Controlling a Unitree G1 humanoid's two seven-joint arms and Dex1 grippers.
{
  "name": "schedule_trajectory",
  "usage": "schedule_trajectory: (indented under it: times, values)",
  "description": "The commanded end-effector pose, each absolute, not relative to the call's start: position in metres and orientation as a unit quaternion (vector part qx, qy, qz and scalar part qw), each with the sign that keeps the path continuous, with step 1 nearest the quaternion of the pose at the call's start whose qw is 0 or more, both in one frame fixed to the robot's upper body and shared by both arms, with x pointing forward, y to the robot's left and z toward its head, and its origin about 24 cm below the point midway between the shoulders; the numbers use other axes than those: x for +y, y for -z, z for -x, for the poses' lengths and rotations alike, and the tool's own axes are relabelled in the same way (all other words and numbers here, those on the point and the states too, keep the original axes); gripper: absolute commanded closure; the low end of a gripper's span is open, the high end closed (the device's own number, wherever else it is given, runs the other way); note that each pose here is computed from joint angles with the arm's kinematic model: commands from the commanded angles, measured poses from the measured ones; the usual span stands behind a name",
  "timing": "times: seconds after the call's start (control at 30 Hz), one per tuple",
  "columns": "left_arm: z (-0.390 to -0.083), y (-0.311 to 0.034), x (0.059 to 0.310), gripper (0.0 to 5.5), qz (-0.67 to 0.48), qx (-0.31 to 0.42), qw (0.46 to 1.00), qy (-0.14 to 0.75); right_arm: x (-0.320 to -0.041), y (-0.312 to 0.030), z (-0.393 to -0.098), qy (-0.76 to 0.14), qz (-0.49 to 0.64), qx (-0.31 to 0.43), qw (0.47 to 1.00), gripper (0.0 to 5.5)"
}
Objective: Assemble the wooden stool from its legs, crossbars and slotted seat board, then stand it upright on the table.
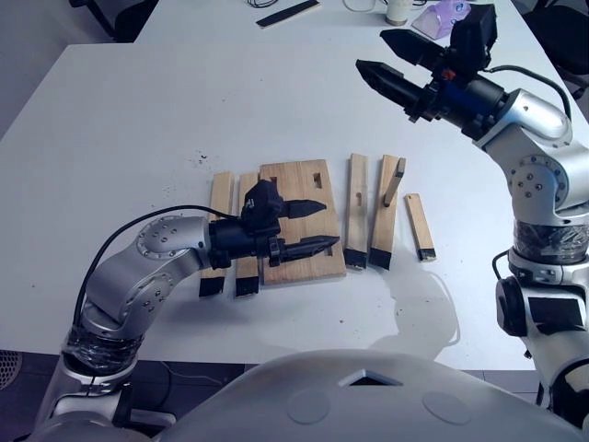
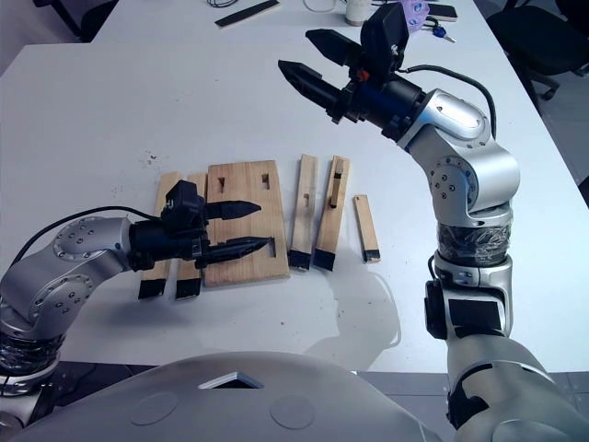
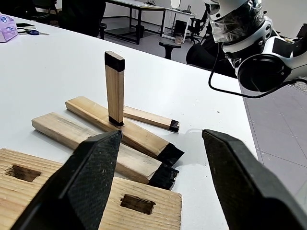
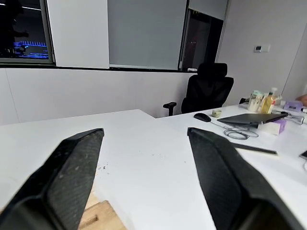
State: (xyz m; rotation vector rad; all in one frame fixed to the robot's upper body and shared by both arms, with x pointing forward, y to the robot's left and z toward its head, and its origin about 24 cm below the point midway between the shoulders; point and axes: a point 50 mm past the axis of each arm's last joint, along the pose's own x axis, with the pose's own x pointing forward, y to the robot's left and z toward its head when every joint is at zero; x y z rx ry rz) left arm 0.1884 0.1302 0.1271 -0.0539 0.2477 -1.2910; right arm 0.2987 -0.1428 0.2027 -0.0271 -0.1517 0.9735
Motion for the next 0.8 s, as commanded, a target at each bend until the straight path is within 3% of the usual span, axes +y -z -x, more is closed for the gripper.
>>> schedule_trajectory:
  times: [0.03, 0.13, 0.2, 0.27, 0.33, 0.43, 0.5, 0.67, 0.8]
  values:
    - [-0.190, -0.127, 0.129, 2.41, 0.021, 0.116, 0.792, 0.599, -0.142, -0.146, -0.295, -0.458, 0.045, 0.002, 0.888, 2.30]
    - [-0.191, -0.127, 0.129, 2.41, 0.020, 0.119, 0.790, 0.602, -0.140, -0.094, -0.286, -0.448, 0.051, 0.061, 0.890, 2.30]
    - [-0.192, -0.127, 0.130, 2.41, 0.019, 0.120, 0.788, 0.604, -0.144, -0.081, -0.285, -0.434, 0.049, 0.071, 0.897, 2.30]
    - [-0.192, -0.127, 0.131, 2.41, 0.019, 0.121, 0.787, 0.604, -0.150, -0.099, -0.288, -0.419, 0.025, 0.040, 0.907, 2.30]
    - [-0.192, -0.128, 0.132, 2.41, 0.019, 0.122, 0.788, 0.604, -0.153, -0.139, -0.289, -0.411, -0.011, -0.021, 0.911, 2.30]
    - [-0.191, -0.127, 0.132, 2.41, 0.024, 0.119, 0.795, 0.594, -0.148, -0.201, -0.269, -0.445, -0.071, -0.106, 0.886, 2.30]
    - [-0.190, -0.125, 0.132, 2.41, 0.030, 0.117, 0.803, 0.584, -0.142, -0.209, -0.249, -0.485, -0.078, -0.104, 0.865, 2.30]
    - [-0.192, -0.118, 0.140, 2.41, 0.030, 0.126, 0.820, 0.557, -0.143, -0.131, -0.201, -0.534, 0.042, 0.067, 0.842, 2.30]
    - [-0.196, -0.113, 0.144, 2.41, 0.020, 0.136, 0.829, 0.542, -0.159, -0.070, -0.192, -0.499, 0.168, 0.119, 0.842, 2.30]
